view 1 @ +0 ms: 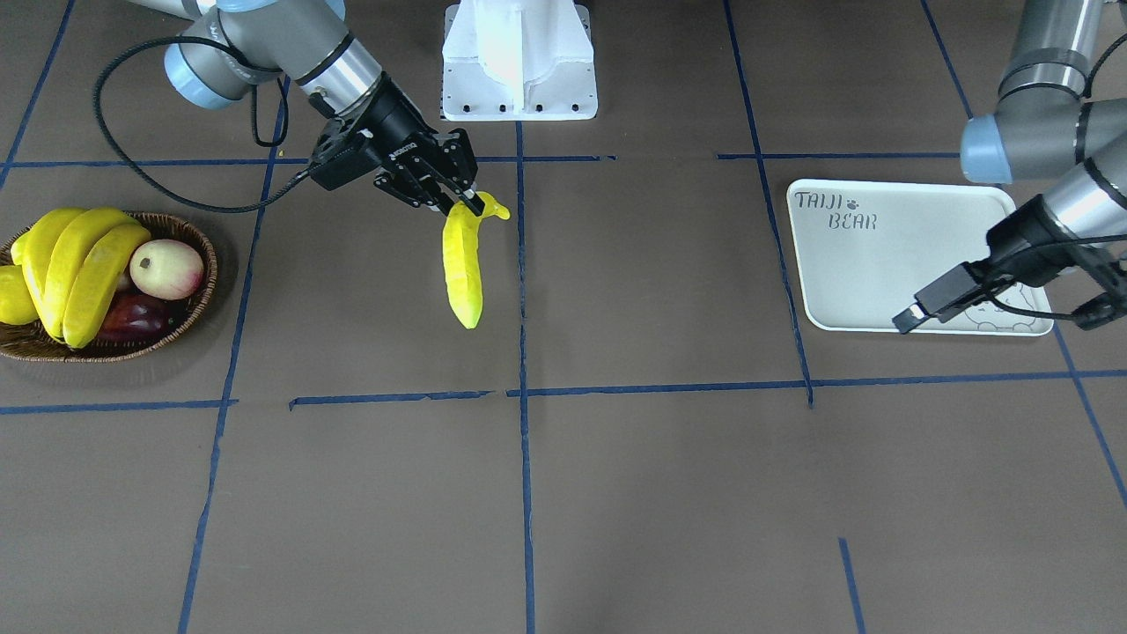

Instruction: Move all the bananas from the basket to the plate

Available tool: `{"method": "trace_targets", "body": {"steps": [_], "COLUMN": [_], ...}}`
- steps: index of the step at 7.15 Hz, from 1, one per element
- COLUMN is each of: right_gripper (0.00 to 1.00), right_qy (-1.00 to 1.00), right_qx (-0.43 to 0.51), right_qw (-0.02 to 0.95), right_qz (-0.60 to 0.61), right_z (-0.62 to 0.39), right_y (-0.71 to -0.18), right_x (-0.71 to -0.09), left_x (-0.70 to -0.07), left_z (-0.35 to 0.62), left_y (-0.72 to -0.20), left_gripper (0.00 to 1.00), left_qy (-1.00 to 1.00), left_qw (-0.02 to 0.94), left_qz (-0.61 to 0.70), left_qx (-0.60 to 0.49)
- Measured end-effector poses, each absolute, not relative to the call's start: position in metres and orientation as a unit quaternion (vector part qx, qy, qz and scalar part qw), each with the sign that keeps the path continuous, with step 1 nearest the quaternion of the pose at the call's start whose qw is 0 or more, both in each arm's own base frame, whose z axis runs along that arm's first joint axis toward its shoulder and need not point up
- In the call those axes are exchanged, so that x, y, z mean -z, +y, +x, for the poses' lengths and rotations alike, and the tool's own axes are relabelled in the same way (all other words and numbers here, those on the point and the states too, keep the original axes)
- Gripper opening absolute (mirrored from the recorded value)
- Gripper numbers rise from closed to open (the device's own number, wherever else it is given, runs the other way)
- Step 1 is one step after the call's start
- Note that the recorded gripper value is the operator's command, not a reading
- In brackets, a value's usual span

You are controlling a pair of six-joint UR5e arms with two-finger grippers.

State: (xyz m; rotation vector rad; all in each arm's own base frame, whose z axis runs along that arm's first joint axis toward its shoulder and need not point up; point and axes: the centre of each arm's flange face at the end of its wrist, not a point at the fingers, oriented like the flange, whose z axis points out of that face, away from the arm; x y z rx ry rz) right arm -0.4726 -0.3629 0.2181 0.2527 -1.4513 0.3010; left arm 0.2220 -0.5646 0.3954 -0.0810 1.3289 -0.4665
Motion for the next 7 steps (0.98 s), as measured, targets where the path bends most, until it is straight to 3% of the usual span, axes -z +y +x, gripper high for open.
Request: {"method": "trace_targets", "body": {"steps": [4, 7], "right_gripper": [0.0, 0.0], "right_qy": [-0.673, -0.68], "right_qx": [-0.112, -0.097], "right_qw": [0.719, 0.716], "right_qz": [0.132, 0.121], "right_z": [-0.515, -0.529], "right_y": [-0.364, -0.349], "right_x": [-0.181, -0.172], "left_x": [-0.267, -0.231], "left_z": [0.336, 0.4], "left_y": [-0.533, -0.508], "left_gripper": [0.99, 0.99], "left_qy": [0.68, 0.694], "left_qw": [0.719, 0.707], "left_qz": [-0.069, -0.045], "left_qx": [0.128, 0.129]}}
